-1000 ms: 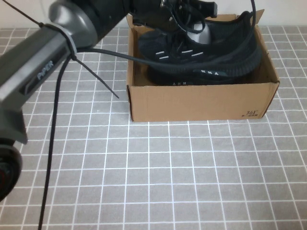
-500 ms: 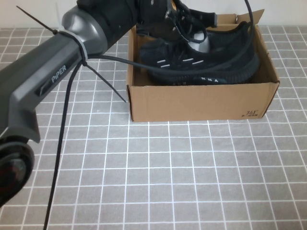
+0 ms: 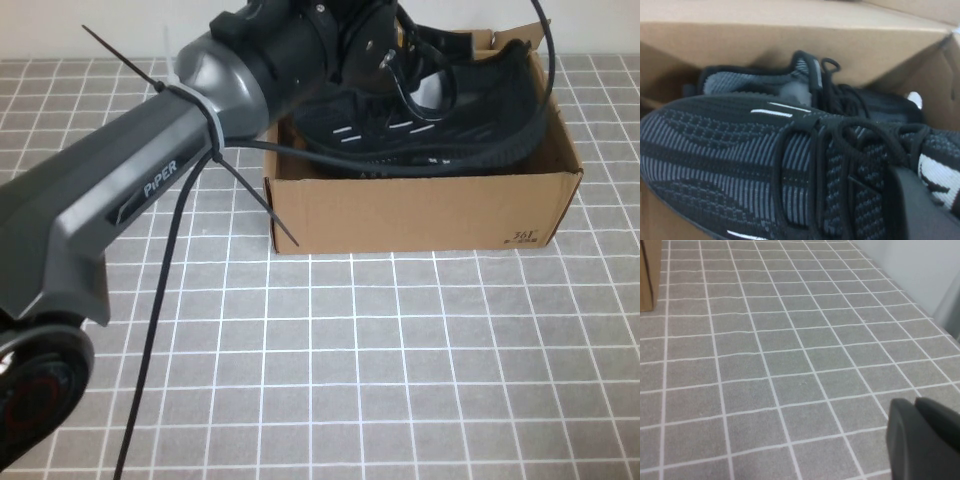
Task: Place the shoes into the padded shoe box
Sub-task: Place the shoe in the shoe box
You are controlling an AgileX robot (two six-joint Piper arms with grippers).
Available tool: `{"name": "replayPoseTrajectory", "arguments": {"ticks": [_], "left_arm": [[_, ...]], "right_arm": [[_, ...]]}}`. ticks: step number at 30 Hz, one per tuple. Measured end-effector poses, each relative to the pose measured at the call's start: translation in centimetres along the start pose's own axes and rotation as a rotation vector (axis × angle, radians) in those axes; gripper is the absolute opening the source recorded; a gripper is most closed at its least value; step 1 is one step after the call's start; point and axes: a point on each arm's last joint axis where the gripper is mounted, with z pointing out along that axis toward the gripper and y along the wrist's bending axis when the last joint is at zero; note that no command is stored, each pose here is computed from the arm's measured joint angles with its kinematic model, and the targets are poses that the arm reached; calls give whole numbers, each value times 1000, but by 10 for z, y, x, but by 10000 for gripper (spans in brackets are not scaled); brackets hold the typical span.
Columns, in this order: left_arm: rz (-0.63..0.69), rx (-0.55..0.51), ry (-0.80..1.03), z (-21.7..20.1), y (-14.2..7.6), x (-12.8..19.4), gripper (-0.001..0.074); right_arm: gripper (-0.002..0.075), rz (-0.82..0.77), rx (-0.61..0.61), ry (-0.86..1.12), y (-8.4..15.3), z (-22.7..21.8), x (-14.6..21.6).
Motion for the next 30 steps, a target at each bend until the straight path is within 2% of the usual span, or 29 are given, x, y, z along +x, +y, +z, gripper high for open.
{"name": "replayPoseTrajectory", "arguments": {"ticks": [17, 30], "left_arm": [[22, -45, 14, 21, 4, 11, 11], [-77, 0, 53, 35, 1, 22, 11]], "right_arm": [[-8, 0, 0, 0, 0, 0, 0], [-8, 0, 0, 0, 0, 0, 0]]}}
